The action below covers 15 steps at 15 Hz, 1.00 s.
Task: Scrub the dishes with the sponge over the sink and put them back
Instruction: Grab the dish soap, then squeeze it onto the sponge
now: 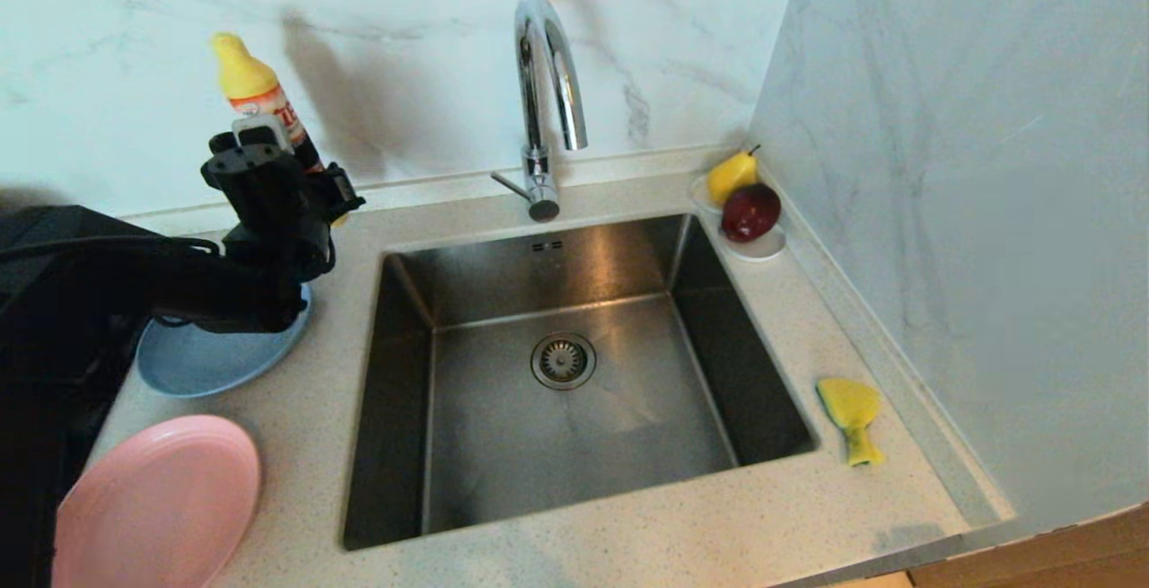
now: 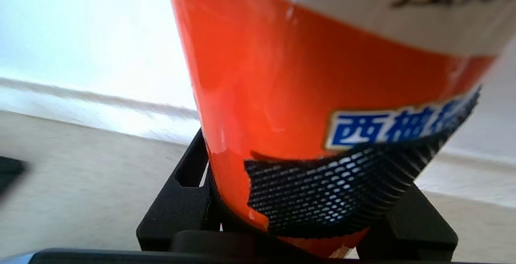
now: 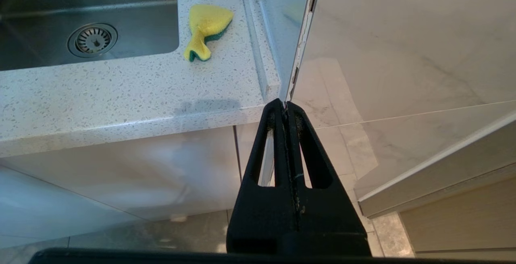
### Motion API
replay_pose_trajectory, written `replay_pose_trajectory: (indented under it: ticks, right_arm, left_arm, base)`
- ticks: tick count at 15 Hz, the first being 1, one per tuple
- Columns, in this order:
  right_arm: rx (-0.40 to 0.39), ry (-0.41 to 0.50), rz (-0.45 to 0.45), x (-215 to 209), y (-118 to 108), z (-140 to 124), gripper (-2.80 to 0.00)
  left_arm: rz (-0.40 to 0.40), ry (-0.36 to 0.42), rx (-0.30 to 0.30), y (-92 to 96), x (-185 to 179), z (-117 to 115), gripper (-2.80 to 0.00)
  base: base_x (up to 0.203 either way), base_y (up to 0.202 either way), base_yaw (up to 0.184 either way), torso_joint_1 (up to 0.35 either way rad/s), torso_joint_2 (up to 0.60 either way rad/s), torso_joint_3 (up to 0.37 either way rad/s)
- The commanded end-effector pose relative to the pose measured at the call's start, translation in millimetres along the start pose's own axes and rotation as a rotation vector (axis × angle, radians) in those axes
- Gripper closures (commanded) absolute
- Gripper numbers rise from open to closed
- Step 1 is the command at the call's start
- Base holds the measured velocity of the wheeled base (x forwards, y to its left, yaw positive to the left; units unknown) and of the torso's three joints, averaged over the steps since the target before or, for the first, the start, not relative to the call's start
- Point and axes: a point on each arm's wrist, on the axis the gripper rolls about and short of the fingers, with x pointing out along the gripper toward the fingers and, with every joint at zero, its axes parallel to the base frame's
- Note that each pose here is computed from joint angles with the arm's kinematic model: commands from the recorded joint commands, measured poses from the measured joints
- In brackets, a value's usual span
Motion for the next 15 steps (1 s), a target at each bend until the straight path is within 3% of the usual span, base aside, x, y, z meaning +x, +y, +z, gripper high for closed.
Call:
replay_pose_trajectory:
  ticks: [1, 5, 8, 13, 15]
  right_arm:
    - [0.0, 0.0, 0.0, 0, 0, 0, 0.0]
    - [0.0, 0.0, 0.0, 0, 0, 0, 0.0]
    - [0.0, 0.0, 0.0, 0, 0, 0, 0.0]
    - [0.0, 0.0, 0.0, 0, 0, 0, 0.0]
    - [0.0, 0.0, 0.0, 0, 0, 0, 0.0]
  left_arm:
    - [0.001, -0.063, -0.029, 9.5, -26, 56, 0.0]
    - [-0.014, -0.081, -0.035, 24.7, -79, 114, 0.0]
    - [-0.058, -0.065, -0.014, 32.1, -126, 144, 0.0]
    - [-0.166, -0.089, 0.035, 39.5, -198, 203, 0.0]
    - [-0.257, -0.085, 0.05, 39.9, -231, 226, 0.0]
  base:
    - [0.0, 0.0, 0.0, 0.0, 0.0, 0.0]
    - [0.0, 0.0, 0.0, 0.0, 0.0, 0.0]
    - [0.0, 0.0, 0.0, 0.0, 0.0, 0.0]
    - [0.0, 0.0, 0.0, 0.0, 0.0, 0.0]
    - [0.0, 0.0, 0.0, 0.0, 0.0, 0.0]
